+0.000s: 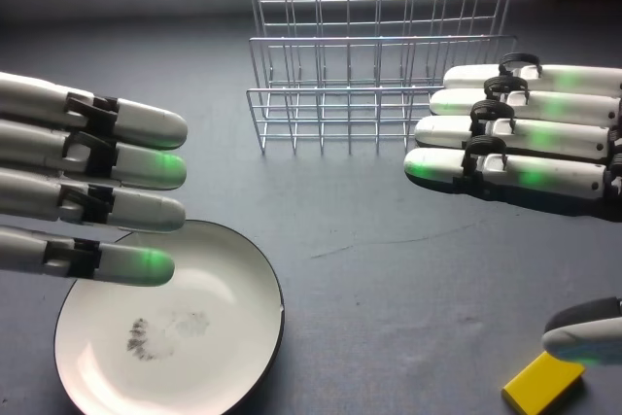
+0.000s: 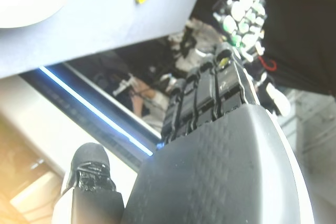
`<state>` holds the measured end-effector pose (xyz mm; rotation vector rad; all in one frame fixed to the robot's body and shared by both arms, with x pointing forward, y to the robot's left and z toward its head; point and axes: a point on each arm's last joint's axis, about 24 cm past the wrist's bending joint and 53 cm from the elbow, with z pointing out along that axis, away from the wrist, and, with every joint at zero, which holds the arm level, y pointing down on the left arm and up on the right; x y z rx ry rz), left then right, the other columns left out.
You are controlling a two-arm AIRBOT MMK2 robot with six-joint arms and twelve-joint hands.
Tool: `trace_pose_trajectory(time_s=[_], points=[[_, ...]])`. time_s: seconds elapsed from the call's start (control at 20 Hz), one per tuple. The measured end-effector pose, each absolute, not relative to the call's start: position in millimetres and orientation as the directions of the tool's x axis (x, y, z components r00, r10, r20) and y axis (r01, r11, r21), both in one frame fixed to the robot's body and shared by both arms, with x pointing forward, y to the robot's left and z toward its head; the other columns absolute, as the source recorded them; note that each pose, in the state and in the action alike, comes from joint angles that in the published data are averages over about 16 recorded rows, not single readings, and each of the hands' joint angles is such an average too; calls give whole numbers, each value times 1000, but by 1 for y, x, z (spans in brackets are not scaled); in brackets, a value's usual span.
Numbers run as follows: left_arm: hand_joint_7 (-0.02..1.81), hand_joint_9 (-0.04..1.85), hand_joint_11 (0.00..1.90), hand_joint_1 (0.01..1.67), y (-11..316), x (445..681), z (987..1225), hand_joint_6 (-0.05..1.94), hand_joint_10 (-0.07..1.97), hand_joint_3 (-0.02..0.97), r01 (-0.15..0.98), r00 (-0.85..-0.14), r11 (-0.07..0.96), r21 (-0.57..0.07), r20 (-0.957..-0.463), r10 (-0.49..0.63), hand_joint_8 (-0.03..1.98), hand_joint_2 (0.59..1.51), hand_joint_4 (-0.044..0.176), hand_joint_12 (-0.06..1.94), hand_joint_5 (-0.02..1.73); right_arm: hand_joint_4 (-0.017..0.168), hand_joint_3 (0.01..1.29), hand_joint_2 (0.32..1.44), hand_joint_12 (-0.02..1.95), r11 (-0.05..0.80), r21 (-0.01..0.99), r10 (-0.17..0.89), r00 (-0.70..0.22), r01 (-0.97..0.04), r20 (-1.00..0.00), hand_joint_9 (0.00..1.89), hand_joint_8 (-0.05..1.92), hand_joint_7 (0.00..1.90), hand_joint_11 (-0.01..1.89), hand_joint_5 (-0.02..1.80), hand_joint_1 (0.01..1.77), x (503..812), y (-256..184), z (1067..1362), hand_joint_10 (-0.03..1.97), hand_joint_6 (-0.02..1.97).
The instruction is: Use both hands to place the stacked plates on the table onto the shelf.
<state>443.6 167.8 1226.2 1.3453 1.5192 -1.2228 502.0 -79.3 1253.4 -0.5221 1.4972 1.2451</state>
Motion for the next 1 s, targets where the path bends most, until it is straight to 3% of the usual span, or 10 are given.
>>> trace_pose_trajectory(time_s=[0.2, 0.65, 1.0], points=[[15, 13, 16, 13, 168, 441, 1223, -1, 8, 46, 983, -169, -19, -182, -946, 278, -7, 1147, 2, -4, 16, 1, 13, 1157, 117, 359, 421, 280, -335, -833, -900, 16, 14, 18, 24, 21, 542, 502, -79, 1253, 10, 23], [21, 20, 15, 14, 173, 429, 1202, -7, 9, 38, 977, -178, -41, -208, -909, 376, -14, 1159, 1, -11, 19, 2, 13, 1059, 244, 360, 417, 276, -332, -835, -902, 23, 14, 24, 21, 44, 1217, 501, -79, 1251, 5, 19], [20, 17, 15, 14, 182, 435, 1171, -7, 9, 34, 975, -201, 12, -222, -854, 480, -13, 1165, 1, -11, 20, 2, 13, 1051, 309, 359, 411, 271, -328, -838, -905, 32, 14, 41, 21, 81, 1280, 500, -78, 1250, 4, 19]])
